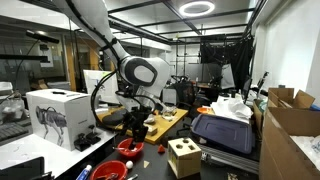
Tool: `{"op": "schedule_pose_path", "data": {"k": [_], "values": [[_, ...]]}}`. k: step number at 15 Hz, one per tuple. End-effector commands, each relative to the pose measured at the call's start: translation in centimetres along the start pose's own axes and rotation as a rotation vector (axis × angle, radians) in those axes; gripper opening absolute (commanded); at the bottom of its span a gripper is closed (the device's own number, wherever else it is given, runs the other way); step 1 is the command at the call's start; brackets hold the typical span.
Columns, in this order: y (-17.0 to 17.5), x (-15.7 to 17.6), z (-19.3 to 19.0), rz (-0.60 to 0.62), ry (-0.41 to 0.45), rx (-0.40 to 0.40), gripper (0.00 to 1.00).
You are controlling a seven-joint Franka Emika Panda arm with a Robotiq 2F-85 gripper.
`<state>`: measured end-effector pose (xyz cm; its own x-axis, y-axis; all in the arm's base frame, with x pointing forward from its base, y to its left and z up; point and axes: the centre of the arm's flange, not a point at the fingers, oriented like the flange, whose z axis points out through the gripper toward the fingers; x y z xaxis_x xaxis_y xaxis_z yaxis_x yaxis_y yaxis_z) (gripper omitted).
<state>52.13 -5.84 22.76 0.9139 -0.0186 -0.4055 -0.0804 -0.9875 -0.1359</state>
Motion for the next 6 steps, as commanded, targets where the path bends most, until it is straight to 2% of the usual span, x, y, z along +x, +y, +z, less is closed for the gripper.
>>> {"op": "schedule_pose_path", "data": {"k": [1,6], "values": [[-0.05,0.03,-0.11,0.000,0.005,-0.001,1.00],[0.01,0.13,0.24,0.001,0.000,-0.001,1.00]]}}
